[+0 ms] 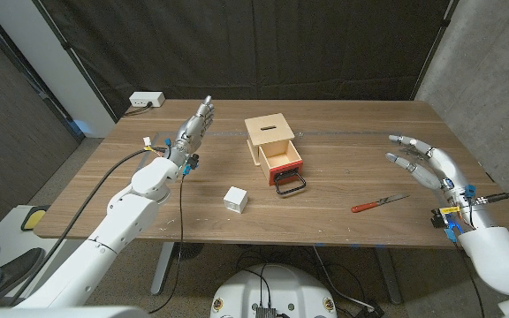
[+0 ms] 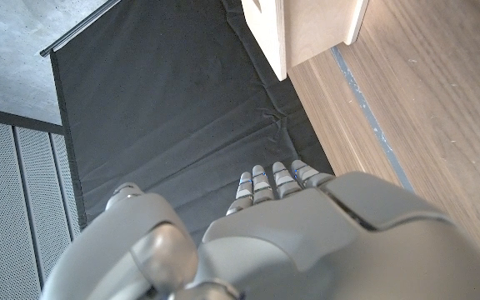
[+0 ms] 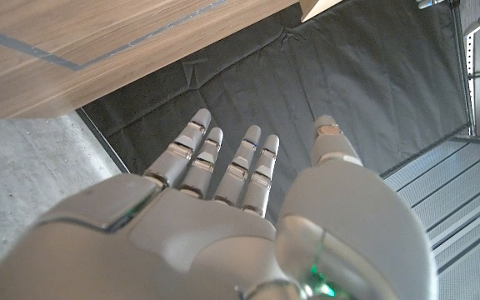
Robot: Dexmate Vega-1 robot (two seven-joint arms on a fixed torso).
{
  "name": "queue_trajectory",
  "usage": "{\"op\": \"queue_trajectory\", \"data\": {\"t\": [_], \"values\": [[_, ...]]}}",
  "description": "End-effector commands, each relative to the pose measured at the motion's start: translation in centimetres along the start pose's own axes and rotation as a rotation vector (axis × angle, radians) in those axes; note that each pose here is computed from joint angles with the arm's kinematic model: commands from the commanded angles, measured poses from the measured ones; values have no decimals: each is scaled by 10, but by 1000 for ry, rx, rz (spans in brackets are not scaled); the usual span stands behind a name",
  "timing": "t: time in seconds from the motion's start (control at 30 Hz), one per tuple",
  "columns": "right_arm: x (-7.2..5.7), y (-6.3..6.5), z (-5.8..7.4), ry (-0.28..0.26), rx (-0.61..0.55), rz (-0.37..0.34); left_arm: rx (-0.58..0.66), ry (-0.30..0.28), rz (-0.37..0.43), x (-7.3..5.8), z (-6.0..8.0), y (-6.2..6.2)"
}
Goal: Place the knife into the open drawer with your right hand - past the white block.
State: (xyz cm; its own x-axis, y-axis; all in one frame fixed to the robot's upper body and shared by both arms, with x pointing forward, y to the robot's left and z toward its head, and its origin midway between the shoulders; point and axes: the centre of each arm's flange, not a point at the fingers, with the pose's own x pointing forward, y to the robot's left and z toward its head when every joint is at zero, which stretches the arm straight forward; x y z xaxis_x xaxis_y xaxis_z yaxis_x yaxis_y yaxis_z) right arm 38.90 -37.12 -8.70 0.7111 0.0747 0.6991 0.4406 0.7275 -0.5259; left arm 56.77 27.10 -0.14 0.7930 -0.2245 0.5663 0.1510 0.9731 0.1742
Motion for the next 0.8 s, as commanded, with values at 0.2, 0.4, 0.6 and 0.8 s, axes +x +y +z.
{"op": "queue_trajectory", "data": {"t": [0.2,0.4,0.6,0.8], "values": [[5,1,7,4,-231,67,8,5,7,-5,1,4],[9,0,7,20,-303,106,10,7,13,-8,2,5],[10,1,9,51,-405,183,13,8,35,-14,5,6],[9,0,13,55,-477,193,17,14,39,-16,7,8]]}}
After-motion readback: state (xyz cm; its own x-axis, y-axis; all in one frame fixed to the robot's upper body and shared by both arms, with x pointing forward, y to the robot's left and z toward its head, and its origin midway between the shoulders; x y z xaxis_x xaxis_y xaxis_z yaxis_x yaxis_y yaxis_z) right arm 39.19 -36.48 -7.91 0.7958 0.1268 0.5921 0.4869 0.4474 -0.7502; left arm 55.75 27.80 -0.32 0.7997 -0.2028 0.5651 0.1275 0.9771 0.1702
